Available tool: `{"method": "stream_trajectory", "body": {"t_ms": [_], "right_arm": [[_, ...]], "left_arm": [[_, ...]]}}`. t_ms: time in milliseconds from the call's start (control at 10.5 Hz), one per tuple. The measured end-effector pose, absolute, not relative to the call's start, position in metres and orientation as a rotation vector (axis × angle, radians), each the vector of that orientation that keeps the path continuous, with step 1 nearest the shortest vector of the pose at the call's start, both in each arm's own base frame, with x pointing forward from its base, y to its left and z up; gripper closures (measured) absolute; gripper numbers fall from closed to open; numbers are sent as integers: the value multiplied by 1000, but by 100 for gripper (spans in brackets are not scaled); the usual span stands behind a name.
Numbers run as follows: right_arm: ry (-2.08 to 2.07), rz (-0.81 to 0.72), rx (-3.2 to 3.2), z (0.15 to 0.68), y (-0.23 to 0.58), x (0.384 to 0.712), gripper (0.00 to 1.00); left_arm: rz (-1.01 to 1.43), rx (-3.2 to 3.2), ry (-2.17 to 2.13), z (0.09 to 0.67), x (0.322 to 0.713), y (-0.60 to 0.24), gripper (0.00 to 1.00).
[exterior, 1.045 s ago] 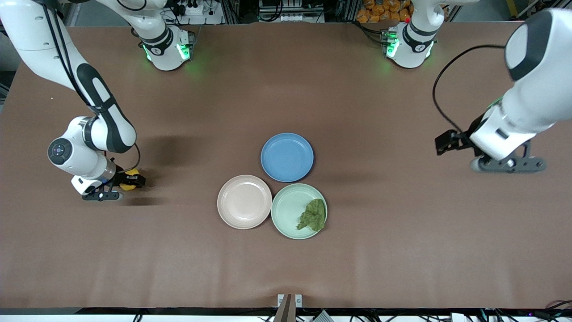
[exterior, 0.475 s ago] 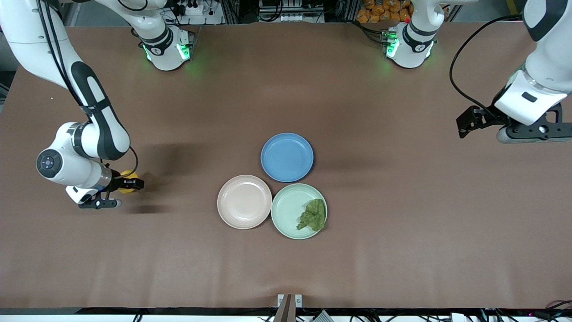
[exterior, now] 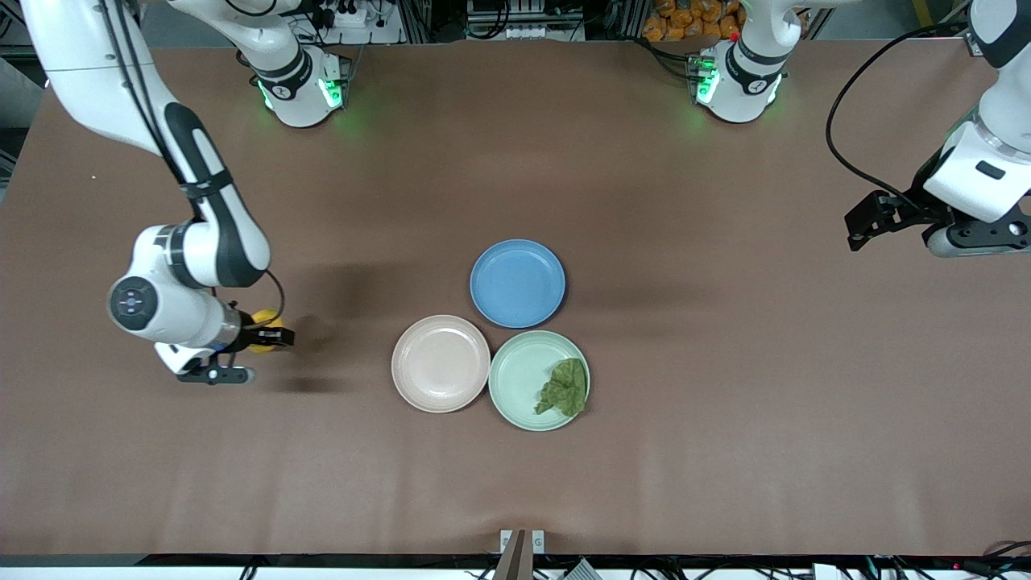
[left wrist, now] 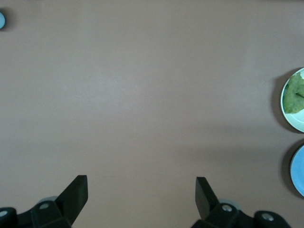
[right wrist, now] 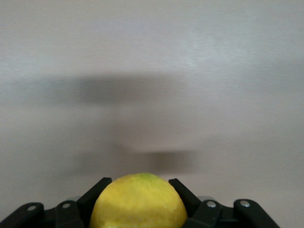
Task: Place lemon and lettuce in plates
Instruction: 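Release the lettuce and withdraw the left gripper while the right gripper lifts the lemon, then carry the lemon with the right gripper over the beige plate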
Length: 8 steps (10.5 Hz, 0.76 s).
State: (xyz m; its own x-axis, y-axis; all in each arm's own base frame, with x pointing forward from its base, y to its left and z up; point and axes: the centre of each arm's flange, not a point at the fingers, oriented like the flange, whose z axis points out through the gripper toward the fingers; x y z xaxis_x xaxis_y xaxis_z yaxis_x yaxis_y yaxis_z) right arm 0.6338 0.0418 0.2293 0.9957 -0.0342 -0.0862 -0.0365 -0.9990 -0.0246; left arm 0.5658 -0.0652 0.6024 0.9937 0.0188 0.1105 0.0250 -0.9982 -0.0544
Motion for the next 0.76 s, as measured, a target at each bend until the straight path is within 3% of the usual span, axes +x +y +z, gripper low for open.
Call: {"method": "stream_trajectory", "body": {"t_ms": [760], "right_arm": [[2, 54, -3027, 254, 172, 642, 42]], "left_arm": [[-195, -3111, -109, 611, 571, -44, 0]]}}
